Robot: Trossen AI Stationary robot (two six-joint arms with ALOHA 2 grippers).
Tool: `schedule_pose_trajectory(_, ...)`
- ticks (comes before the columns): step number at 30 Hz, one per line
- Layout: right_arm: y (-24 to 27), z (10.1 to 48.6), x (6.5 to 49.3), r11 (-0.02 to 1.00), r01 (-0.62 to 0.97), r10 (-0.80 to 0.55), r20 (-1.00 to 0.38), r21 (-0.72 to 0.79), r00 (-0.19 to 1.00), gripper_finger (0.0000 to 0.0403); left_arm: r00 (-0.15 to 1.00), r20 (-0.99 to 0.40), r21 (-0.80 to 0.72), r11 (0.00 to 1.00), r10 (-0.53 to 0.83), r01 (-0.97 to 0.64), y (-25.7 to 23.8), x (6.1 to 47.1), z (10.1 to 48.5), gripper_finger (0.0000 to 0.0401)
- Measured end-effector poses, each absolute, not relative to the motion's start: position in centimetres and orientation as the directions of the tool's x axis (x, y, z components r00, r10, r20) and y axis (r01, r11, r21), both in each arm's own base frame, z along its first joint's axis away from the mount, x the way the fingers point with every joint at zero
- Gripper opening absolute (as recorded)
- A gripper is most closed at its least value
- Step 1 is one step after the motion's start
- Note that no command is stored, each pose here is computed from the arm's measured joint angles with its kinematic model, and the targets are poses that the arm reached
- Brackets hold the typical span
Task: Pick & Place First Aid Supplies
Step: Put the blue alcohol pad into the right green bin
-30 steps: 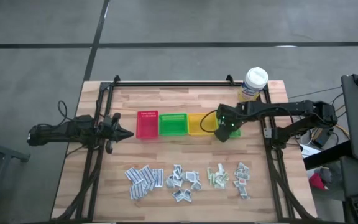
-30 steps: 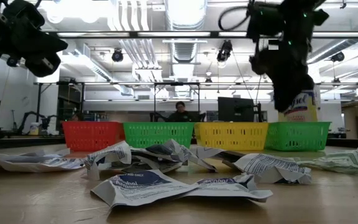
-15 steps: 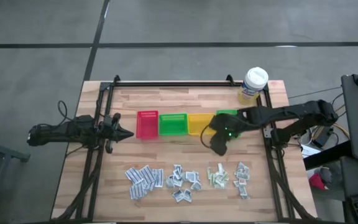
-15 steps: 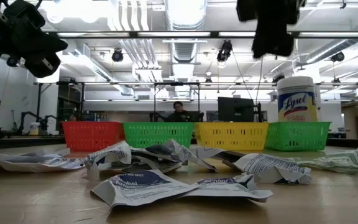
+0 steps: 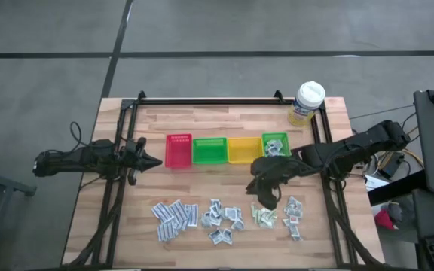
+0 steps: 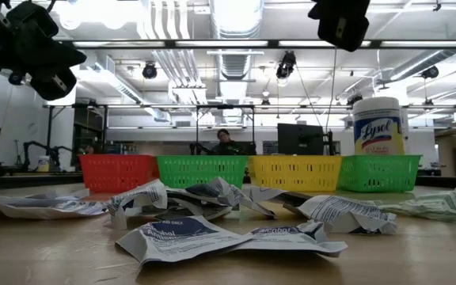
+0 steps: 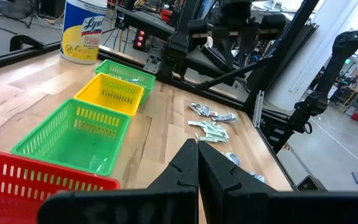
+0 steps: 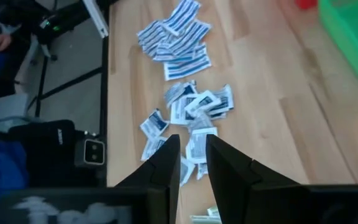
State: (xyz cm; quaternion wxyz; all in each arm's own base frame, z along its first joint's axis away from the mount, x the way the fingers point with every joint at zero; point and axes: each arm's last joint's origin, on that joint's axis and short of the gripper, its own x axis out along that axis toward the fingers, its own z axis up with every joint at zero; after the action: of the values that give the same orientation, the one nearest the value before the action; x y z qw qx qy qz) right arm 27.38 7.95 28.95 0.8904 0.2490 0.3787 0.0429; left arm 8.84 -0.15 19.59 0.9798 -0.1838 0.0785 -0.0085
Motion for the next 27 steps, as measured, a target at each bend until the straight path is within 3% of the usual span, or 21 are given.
schedule_pose_trajectory(6, 9.0, 28.2, 27.1, 0.879, 0.066, 0.293, -0.645, 0.472, 0.706, 0.0082, 0.988, -0.150, -0.368, 0.930, -0.045, -0.013, -0.1, 8.8, 19.6, 0.0000)
schedule_pose_trajectory(12, 10.6, 27.7, 27.8, 0.859, -0.085, 0.402, -0.562, 0.504, 0.723, 0.0074, 0.988, -0.150, -0.368, 0.930, -0.045, -0.013, -0.1, 8.8, 19.6, 0.0000)
schedule_pose_trajectory(23, 13.6, 23.9, 33.0, 0.849, -0.163, 0.497, -0.656, 0.502, 0.568, 0.0079, 0.988, -0.151, -0.368, 0.930, -0.044, -0.015, -0.1, 8.8, 19.6, 0.0000)
schedule_pose_trajectory(27, 14.2, 22.6, 34.7, 0.880, -0.171, 0.468, -0.750, 0.442, 0.468, 0.0071, 0.988, -0.150, -0.365, 0.931, -0.044, -0.014, -0.1, 8.8, 19.6, 0.0000)
